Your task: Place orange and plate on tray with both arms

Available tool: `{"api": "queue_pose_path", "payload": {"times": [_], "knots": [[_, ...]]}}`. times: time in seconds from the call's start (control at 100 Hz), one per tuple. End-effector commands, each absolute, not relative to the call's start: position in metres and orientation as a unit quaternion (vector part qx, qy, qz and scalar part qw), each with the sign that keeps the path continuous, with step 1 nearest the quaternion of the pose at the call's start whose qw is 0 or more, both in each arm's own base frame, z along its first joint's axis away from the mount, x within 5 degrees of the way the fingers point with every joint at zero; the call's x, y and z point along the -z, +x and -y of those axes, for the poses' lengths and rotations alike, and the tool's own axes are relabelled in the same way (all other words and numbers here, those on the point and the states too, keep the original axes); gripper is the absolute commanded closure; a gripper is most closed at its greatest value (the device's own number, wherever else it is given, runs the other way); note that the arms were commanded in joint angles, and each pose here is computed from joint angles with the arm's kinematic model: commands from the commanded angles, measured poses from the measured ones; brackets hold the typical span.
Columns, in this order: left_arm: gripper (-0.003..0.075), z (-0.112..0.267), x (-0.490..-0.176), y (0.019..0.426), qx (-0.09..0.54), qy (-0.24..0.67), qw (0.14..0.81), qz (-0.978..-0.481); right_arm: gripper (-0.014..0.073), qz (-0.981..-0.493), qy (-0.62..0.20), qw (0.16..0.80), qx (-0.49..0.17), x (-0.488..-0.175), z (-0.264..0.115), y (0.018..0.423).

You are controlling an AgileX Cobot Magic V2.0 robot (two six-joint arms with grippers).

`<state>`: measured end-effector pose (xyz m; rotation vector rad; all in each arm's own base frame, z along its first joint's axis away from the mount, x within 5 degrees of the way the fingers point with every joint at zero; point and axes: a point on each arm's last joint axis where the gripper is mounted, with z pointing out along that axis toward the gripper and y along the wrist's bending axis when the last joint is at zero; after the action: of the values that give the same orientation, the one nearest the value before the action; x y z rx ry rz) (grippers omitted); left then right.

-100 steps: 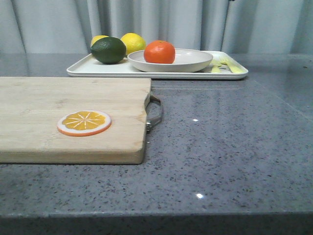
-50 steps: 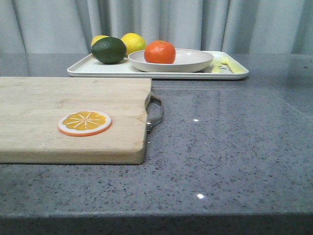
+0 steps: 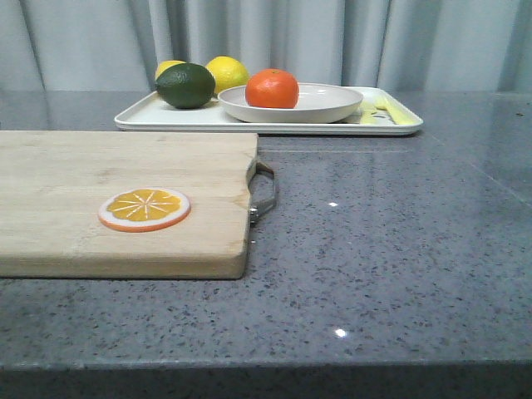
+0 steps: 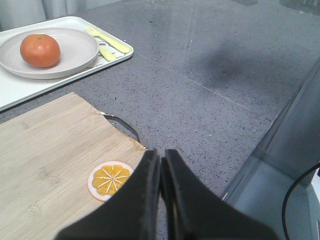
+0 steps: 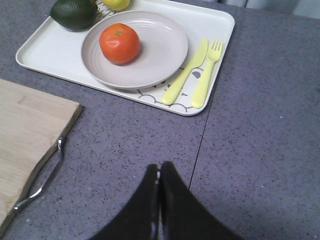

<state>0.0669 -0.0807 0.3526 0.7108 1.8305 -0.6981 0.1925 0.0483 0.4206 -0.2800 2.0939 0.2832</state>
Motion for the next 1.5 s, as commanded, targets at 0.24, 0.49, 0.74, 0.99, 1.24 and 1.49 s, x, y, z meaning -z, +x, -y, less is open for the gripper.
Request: {"api": "queue_pose_path", "payload": {"times": [0.24,0.49,0.74,0.99,1.24,1.49], "knots": [[0.074,0.081,-0.365,0.068,0.313,0.276,0.544,-0.728,0.0662,-0.786,-0.1,0.603,-0.094,-0.377,-0.031,0.124],[0.074,0.069,-0.351,0.058,0.328,0.261,0.576,-0.702,0.0662,-0.756,-0.086,0.642,-0.089,-0.335,-0.023,0.091],[0.074,0.061,-0.343,0.048,0.347,0.25,0.579,-0.694,0.0662,-0.742,-0.081,0.66,-0.088,-0.318,-0.02,0.077],[0.074,0.061,-0.343,0.048,0.349,0.249,0.578,-0.694,0.0662,-0.745,-0.082,0.656,-0.089,-0.317,-0.02,0.077],[0.074,0.061,-0.343,0.048,0.349,0.249,0.578,-0.694,0.0662,-0.745,-0.082,0.656,-0.089,-0.317,-0.02,0.077],[0.074,0.061,-0.339,0.049,0.346,0.251,0.576,-0.697,0.0662,-0.745,-0.082,0.656,-0.089,-0.317,-0.02,0.077]]}}
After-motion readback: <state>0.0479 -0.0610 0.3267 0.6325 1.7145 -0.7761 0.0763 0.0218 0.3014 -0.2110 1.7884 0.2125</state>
